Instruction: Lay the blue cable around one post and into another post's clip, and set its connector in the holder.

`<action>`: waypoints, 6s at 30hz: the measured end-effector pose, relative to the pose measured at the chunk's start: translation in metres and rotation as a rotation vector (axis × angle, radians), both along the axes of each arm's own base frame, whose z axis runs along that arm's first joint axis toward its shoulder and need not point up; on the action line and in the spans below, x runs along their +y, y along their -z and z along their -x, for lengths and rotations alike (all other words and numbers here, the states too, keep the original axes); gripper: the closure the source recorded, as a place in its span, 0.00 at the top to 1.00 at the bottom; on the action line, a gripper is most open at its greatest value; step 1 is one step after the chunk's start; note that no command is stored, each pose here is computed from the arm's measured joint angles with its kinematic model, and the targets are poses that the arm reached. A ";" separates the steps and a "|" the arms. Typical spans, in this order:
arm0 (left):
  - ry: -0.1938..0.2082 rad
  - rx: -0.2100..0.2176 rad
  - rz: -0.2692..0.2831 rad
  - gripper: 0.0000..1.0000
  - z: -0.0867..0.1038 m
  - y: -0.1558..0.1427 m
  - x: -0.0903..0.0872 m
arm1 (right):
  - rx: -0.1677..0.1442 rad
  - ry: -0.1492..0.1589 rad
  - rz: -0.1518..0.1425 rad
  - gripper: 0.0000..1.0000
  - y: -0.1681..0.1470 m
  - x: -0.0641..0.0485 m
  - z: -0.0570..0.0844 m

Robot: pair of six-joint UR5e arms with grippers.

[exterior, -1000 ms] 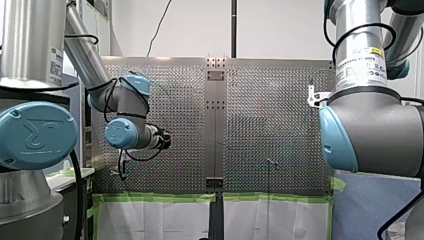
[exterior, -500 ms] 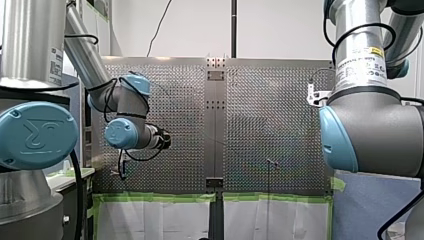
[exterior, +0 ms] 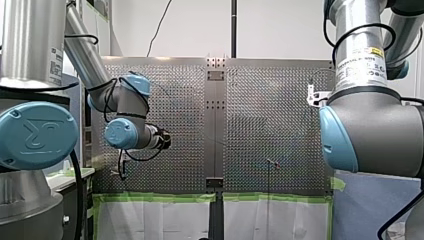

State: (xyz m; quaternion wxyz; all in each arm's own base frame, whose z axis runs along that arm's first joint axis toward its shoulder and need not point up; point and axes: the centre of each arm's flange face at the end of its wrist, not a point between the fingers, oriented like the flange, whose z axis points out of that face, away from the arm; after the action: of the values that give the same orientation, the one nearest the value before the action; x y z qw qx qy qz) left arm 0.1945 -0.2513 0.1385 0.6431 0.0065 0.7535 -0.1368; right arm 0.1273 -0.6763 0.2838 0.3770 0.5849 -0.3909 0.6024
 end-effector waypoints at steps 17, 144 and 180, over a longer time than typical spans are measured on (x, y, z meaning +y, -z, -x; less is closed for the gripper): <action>0.000 0.000 0.000 1.00 0.000 0.000 0.000 | 0.001 -0.002 0.016 0.02 0.001 -0.003 0.000; 0.005 0.001 0.000 1.00 0.002 0.001 -0.001 | -0.095 0.509 -0.090 1.00 0.008 0.029 0.054; -0.121 -0.130 0.106 1.00 -0.021 -0.013 0.006 | 0.004 0.367 -0.139 1.00 0.025 0.113 -0.102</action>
State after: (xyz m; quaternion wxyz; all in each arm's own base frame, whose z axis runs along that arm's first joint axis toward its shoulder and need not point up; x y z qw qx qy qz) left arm 0.2160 -0.2455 0.1512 0.6972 -0.0640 0.7008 -0.1366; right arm 0.2297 -0.5629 0.2592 0.4401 0.5296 -0.5309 0.4940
